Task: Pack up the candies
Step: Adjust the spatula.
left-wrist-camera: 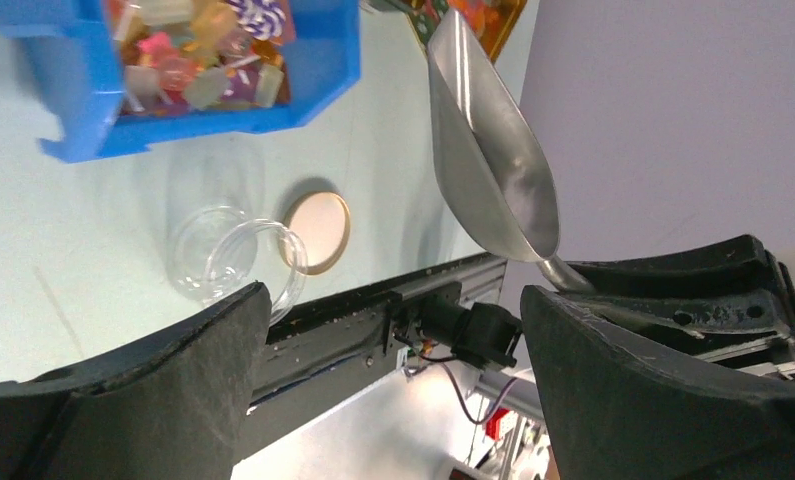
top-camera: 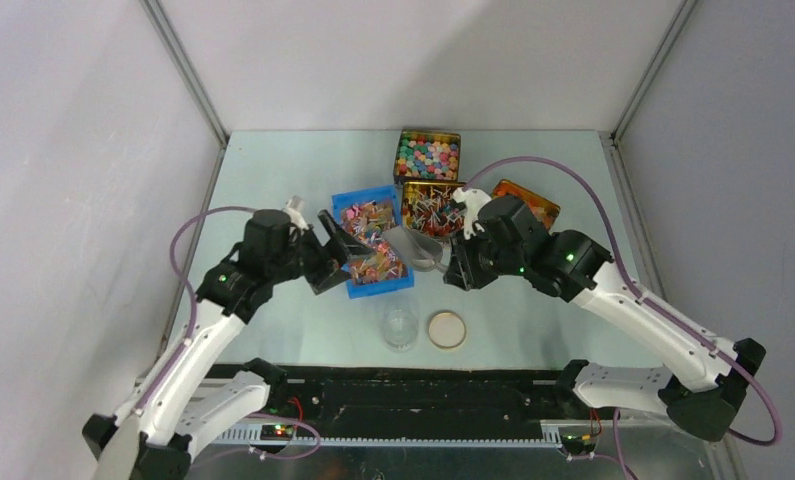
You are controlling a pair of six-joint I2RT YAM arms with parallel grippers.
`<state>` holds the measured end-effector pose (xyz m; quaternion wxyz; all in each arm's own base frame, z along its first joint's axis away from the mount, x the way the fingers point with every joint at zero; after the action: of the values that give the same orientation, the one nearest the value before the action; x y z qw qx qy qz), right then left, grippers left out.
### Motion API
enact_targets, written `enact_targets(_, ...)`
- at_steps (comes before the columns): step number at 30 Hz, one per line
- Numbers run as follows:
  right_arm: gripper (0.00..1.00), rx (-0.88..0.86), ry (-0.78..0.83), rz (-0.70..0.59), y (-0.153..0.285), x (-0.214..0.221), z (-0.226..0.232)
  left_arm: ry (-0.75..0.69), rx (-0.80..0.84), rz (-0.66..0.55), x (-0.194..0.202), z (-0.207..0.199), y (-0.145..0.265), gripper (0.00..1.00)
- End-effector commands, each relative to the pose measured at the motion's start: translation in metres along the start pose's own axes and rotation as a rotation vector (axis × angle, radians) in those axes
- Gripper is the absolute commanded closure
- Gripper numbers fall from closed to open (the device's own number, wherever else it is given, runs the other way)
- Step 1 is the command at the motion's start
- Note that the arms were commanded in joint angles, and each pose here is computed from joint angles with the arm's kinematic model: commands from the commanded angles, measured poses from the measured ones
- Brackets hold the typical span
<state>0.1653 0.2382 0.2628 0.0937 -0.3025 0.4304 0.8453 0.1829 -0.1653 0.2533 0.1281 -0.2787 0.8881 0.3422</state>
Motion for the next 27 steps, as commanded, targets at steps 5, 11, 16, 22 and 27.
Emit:
enact_targets(5,1.00,-0.126,-0.018,0.019,0.021,0.006,0.012,-0.029,0.149,-0.024,-0.012,-0.053,-0.031,0.00)
enact_targets(11,1.00,-0.135,-0.007,0.016,0.026,0.007,0.013,-0.035,0.107,0.036,-0.002,-0.051,-0.052,0.02)
enact_targets(16,1.00,-0.146,-0.019,0.006,0.028,0.005,0.015,-0.030,0.071,0.085,0.009,-0.041,-0.064,0.08)
enact_targets(22,1.00,-0.128,-0.026,0.006,0.026,0.001,0.015,-0.026,0.046,0.110,0.018,-0.033,-0.068,0.16)
enact_targets(27,1.00,-0.115,-0.027,0.002,0.025,-0.003,0.013,-0.019,0.019,0.127,0.025,-0.024,-0.069,0.25)
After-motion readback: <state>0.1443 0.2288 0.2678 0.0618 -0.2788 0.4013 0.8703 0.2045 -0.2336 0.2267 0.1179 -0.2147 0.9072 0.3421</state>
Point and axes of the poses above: each gripper's point midway between its finger pads, its own y axis back along the fingers, its own z axis along the line the jaws close on, x = y × z, the point moved 3 cm from there along y, back along the fingers, and after that the axes turned 12 degrees about -y, right-handed, at the moved point
